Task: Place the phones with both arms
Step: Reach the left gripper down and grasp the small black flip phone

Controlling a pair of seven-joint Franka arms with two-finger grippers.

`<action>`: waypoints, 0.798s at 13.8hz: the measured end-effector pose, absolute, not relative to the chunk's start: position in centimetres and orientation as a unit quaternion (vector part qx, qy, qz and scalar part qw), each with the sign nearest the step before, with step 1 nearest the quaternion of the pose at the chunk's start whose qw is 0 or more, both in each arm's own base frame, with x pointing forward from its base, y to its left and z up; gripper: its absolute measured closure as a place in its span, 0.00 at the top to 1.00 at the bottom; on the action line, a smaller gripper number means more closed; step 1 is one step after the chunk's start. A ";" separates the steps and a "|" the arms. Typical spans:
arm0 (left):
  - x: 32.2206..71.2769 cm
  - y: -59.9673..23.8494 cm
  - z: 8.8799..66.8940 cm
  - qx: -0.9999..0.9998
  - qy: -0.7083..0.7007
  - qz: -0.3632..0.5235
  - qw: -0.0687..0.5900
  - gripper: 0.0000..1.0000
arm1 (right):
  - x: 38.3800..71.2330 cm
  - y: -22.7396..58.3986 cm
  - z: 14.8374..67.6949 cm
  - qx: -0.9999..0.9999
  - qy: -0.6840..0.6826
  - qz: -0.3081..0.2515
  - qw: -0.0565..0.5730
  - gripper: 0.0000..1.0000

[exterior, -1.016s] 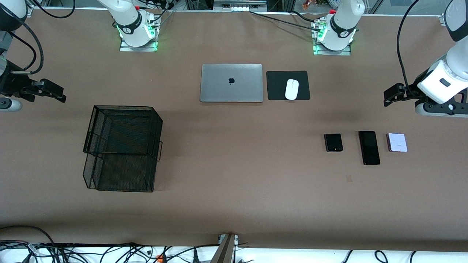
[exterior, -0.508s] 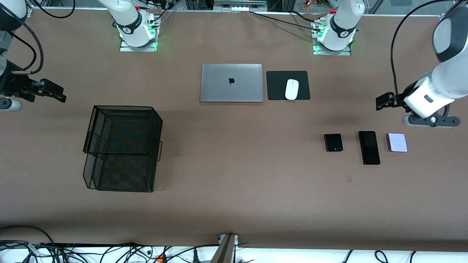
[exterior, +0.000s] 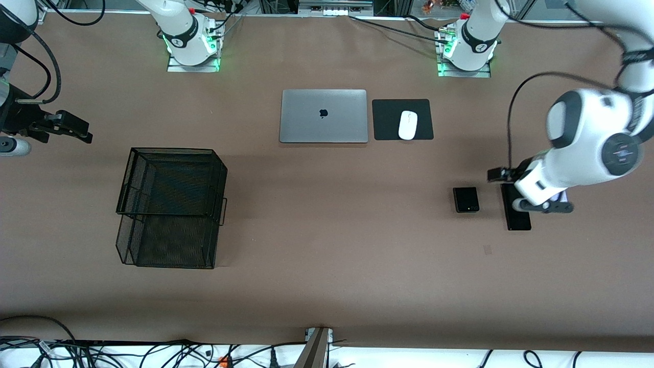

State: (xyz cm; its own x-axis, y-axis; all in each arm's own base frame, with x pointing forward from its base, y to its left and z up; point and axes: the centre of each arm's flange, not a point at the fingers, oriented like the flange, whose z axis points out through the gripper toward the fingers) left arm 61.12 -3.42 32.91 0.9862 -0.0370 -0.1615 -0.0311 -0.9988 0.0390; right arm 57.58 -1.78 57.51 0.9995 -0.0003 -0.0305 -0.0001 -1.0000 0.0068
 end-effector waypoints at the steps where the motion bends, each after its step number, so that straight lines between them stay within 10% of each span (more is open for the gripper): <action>1: 61.0 -4.1 30.4 0.997 -0.019 -0.066 0.018 1.00 | 57.6 -1.8 57.5 1.000 0.000 -0.015 0.003 1.00; 11: 55.7 -5.8 17.9 1.000 -0.019 -0.005 0.019 1.00 | 57.6 -1.8 57.5 1.000 0.000 -0.015 0.003 1.00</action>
State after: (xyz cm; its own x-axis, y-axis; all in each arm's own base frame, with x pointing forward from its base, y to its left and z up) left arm 55.67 -5.84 17.94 0.9992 -0.0392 -0.0095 -0.0388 -0.9985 0.0390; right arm 57.58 -1.76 57.52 0.9995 0.0001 -0.0303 0.0003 -1.0000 0.0068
